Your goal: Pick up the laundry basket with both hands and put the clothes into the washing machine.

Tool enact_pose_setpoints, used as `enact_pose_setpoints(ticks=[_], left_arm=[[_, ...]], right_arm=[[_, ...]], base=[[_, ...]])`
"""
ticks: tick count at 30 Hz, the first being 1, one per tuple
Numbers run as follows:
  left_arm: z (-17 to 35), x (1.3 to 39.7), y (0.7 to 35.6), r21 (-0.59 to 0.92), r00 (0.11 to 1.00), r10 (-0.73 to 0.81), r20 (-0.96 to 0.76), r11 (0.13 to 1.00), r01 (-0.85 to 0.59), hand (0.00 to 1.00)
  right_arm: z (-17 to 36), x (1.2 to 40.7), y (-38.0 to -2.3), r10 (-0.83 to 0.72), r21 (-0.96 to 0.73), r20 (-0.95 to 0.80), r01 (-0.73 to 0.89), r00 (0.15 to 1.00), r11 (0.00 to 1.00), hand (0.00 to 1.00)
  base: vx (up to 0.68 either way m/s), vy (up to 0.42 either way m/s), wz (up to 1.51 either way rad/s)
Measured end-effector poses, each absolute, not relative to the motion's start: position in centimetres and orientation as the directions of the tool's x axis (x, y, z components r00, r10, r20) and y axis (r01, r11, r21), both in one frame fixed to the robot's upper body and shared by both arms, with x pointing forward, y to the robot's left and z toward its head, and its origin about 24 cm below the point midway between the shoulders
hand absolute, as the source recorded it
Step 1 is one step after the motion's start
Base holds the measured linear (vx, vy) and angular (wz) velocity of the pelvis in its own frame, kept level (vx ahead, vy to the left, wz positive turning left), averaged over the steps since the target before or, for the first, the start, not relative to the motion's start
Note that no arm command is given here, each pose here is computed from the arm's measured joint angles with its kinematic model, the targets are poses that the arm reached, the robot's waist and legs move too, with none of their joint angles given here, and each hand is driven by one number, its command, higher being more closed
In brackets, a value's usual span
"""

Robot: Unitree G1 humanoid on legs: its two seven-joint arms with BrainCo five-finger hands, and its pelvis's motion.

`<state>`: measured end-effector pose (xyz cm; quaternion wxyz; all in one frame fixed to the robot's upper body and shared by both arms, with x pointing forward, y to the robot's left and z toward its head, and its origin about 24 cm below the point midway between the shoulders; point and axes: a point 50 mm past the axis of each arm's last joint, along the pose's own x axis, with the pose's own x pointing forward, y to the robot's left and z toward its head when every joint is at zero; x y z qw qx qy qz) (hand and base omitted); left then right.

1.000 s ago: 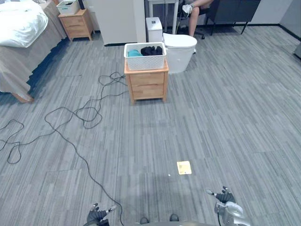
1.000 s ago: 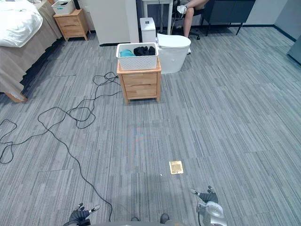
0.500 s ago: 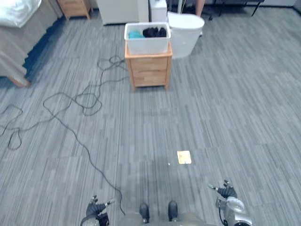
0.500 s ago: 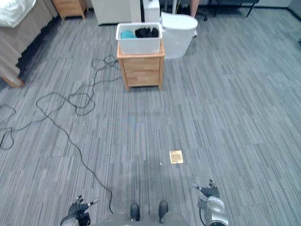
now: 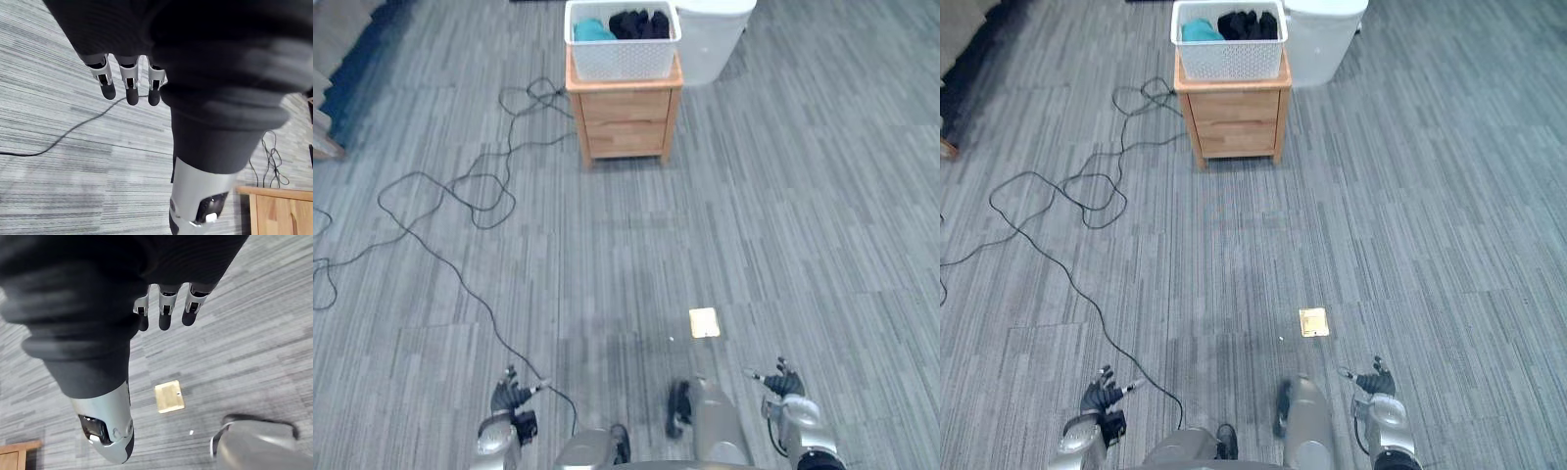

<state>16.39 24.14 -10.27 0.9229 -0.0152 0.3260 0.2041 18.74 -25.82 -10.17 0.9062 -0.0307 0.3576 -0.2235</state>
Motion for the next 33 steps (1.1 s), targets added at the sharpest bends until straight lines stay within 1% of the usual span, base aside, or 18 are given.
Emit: enact_pose_setpoints(ticks=[2,4,5,7,10,11,14,17,20,21,23,25,30,33], left_arm=[[-10.0,17.0,24.2,0.100,0.718,0.364,-0.593,0.918,-0.383,0.00],[-10.2,17.2,23.3,0.077,0.721,0.345,-0.601,0.923,-0.378,0.00],[-10.2,17.2,23.1,0.075,0.724,0.335,-0.603,0.927,-0.367,0.00],[-10.6,16.8,22.6,0.063,0.714,0.329,-0.619,0.926,-0.372,0.00],[-10.7,16.5,22.3,0.045,0.710,0.327,-0.623,0.922,-0.385,0.00],[-10.4,16.7,21.9,0.030,0.723,0.322,-0.611,0.922,-0.386,0.00],[-9.8,17.3,21.5,0.006,0.750,0.318,-0.580,0.922,-0.387,0.00],[-10.1,16.6,21.6,0.015,0.735,0.322,-0.597,0.920,-0.391,0.00],[-11.2,15.2,21.7,0.035,0.689,0.325,-0.648,0.916,-0.399,0.00],[-11.7,14.6,22.0,0.049,0.665,0.332,-0.669,0.913,-0.405,0.00],[-11.7,14.6,22.0,0.049,0.665,0.331,-0.669,0.913,-0.405,0.00],[-12.0,14.3,21.8,0.051,0.655,0.325,-0.682,0.915,-0.401,0.00],[-11.8,14.2,22.8,0.092,0.652,0.339,-0.678,0.919,-0.383,0.00],[-11.5,15.3,23.1,0.101,0.670,0.338,-0.661,0.925,-0.367,0.00]], right_arm=[[-10.2,18.3,-26.2,-0.437,-0.219,-0.632,0.393,0.640,0.893,0.00],[-10.0,18.1,-26.7,-0.449,-0.229,-0.624,0.399,0.640,0.888,0.00],[-9.8,18.3,-26.5,-0.443,-0.219,-0.615,0.398,0.652,0.891,0.00],[-10.0,18.1,-25.9,-0.432,-0.205,-0.624,0.397,0.651,0.894,0.00],[-9.6,18.7,-23.7,-0.387,-0.149,-0.599,0.377,0.701,0.914,0.00],[-9.2,19.2,-23.2,-0.380,-0.124,-0.579,0.383,0.722,0.916,0.00],[-8.6,19.7,-22.8,-0.377,-0.097,-0.556,0.393,0.741,0.915,0.00],[-9.1,19.6,-22.9,-0.379,-0.104,-0.574,0.395,0.726,0.913,0.00],[-10.5,18.6,-23.4,-0.397,-0.143,-0.637,0.405,0.661,0.903,0.00],[-11.1,18.0,-23.1,-0.388,-0.144,-0.664,0.400,0.640,0.905,0.00],[-11.4,17.7,-22.6,-0.378,-0.140,-0.678,0.394,0.630,0.908,0.00],[-11.6,17.6,-22.5,-0.375,-0.145,-0.683,0.387,0.626,0.911,0.00],[-11.2,18.5,-21.7,-0.346,-0.146,-0.667,0.339,0.660,0.929,0.00],[-11.1,18.7,-21.7,-0.343,-0.163,-0.660,0.319,0.668,0.934,0.00]], base=[[0.62,-0.093,0.49],[0.73,-0.168,0.37],[0.51,-0.151,0.20],[0.66,-0.209,0.19],[0.66,-0.201,-0.11],[0.50,-0.109,-0.22],[0.52,-0.001,-0.19],[0.51,0.120,-0.19],[0.58,0.245,-0.44],[0.60,0.294,-0.44],[0.79,0.349,-0.32],[0.74,0.323,-0.06],[0.51,0.148,-0.08],[0.39,-0.007,-0.02]])
